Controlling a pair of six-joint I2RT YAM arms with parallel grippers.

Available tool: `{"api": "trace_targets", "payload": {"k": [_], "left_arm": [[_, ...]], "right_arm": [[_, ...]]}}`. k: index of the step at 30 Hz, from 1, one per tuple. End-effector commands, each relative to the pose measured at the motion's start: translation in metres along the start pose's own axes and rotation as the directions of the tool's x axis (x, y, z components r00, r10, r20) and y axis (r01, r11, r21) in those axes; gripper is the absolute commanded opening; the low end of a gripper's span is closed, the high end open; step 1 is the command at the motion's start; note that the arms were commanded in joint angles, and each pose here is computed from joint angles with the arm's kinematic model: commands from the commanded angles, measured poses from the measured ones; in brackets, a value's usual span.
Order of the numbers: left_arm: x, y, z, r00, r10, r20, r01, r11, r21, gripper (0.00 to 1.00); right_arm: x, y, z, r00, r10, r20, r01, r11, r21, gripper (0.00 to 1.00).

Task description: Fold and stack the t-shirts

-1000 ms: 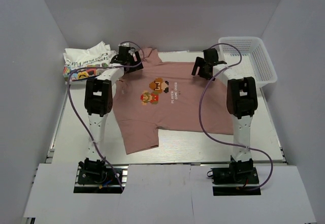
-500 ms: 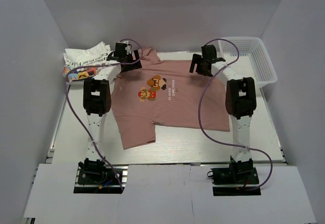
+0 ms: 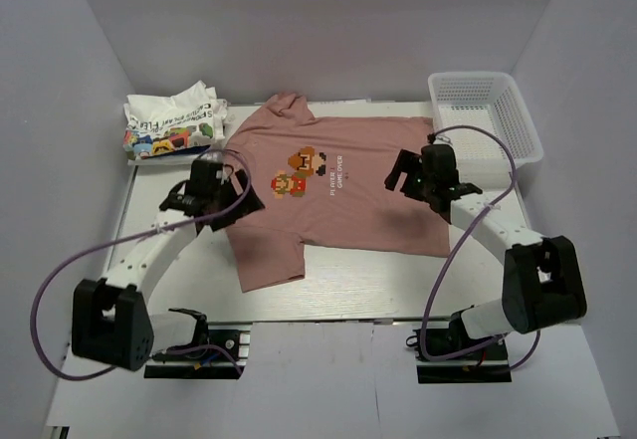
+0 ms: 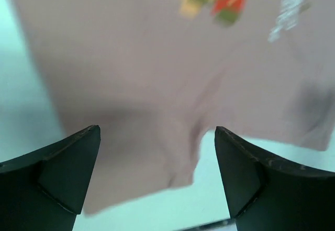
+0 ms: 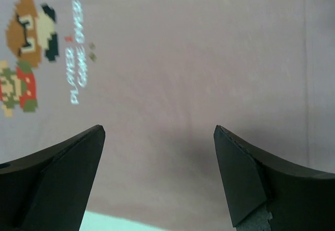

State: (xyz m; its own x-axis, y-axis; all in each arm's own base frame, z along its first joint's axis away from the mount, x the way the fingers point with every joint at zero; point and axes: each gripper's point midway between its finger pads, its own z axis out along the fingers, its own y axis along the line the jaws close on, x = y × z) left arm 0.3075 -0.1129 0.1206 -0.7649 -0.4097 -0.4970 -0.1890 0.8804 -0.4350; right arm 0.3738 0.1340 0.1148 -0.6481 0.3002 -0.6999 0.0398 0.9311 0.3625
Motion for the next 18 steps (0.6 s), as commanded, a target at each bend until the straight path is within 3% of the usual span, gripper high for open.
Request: {"api": "trace_targets", "payload": {"k": [1, 7, 14, 17, 18], "left_arm": [[0.061, 0.036, -0.026, 0.987, -0.139, -0.084, 0.130, 0.986, -0.105, 1.00], [0.160, 0.065, -0.037, 0.915, -0.248, -0.319, 0.214, 0.967, -0.139, 0.98], [0.165, 0.075, -0.028, 0.914, -0.278, -0.296, 0.222, 0.952, -0.210, 0.93], [0.175, 0.086, -0.021, 0.904, -0.288, -0.316, 0.213, 0.944, -0.252, 0.83], [0.176, 0.088, -0.016, 0.908, -0.275, -0.315, 0.203, 0.949, -0.243, 0.73]], "right_arm": [[-0.011, 0.001, -0.017, 0.993, 0.076, 0.089, -0.074, 0.997, -0.028, 0.90], [0.000, -0.015, -0.030, 0.988, 0.101, 0.114, -0.104, 0.994, 0.016, 0.90], [0.016, -0.026, -0.035, 0.988, 0.126, 0.084, -0.130, 0.991, 0.044, 0.90], [0.017, -0.028, -0.038, 0.988, 0.125, 0.087, -0.131, 0.990, 0.057, 0.90], [0.019, -0.034, -0.038, 0.988, 0.126, 0.092, -0.134, 0.988, 0.083, 0.90]]}}
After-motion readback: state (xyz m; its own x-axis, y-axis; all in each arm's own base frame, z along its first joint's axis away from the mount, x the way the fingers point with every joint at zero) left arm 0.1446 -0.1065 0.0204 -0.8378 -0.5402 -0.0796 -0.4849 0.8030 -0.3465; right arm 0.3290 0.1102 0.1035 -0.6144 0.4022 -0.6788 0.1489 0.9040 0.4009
